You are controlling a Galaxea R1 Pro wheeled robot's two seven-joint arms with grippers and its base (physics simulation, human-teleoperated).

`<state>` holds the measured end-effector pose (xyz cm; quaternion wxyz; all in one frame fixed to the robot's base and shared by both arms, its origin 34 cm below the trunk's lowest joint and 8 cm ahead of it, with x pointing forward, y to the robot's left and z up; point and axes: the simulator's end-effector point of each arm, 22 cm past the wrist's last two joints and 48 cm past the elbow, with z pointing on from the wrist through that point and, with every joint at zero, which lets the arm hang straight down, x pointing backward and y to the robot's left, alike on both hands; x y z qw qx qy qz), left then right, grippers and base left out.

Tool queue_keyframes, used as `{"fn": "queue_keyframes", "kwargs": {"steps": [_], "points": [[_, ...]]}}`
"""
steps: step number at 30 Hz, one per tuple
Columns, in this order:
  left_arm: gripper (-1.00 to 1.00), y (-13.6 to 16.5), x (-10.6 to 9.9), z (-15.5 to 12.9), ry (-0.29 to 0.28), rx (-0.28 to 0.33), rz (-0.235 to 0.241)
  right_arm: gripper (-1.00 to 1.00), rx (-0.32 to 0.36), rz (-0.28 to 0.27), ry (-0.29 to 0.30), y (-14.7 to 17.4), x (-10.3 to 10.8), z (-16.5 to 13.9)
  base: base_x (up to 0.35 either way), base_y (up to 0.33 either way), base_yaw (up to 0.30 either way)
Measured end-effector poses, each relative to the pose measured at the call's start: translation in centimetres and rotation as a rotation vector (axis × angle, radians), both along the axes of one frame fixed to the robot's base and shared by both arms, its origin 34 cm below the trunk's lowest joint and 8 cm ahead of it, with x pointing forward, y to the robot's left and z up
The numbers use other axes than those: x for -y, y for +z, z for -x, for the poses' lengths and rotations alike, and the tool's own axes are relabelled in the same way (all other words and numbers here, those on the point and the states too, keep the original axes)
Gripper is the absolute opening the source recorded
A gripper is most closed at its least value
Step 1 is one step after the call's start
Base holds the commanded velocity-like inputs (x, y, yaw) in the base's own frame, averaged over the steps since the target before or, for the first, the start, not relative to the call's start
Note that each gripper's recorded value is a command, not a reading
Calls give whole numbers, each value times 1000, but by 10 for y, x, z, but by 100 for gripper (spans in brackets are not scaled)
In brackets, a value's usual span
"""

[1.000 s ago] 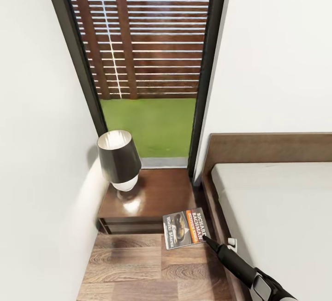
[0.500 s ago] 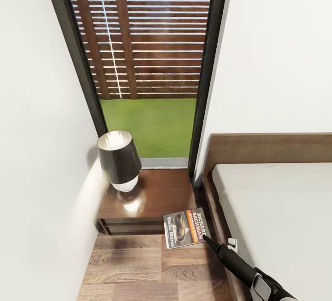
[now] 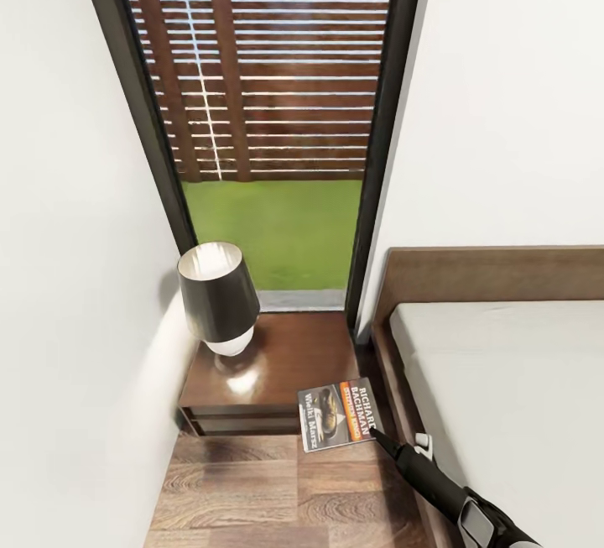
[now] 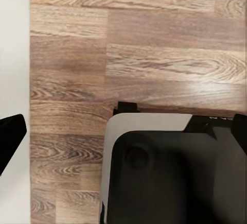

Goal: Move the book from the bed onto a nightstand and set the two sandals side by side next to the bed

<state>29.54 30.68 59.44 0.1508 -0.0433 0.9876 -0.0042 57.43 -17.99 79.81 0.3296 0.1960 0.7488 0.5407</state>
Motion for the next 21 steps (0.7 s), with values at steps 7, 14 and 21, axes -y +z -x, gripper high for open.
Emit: {"fn": "queue_keyframes", "kwargs": {"steps": [7,14,21], "points": [[100,0,3,0,-1,0,5,-100,0,6,-6,0,6,-1,28,2,0],[100,-1,4,1,0,-4,6,-100,-6,11,-6,-1,10,0,82,0,0],[100,-1,6,2,-1,-9,11,-100,-9,7,0,-2,8,2,19,0,0]]}}
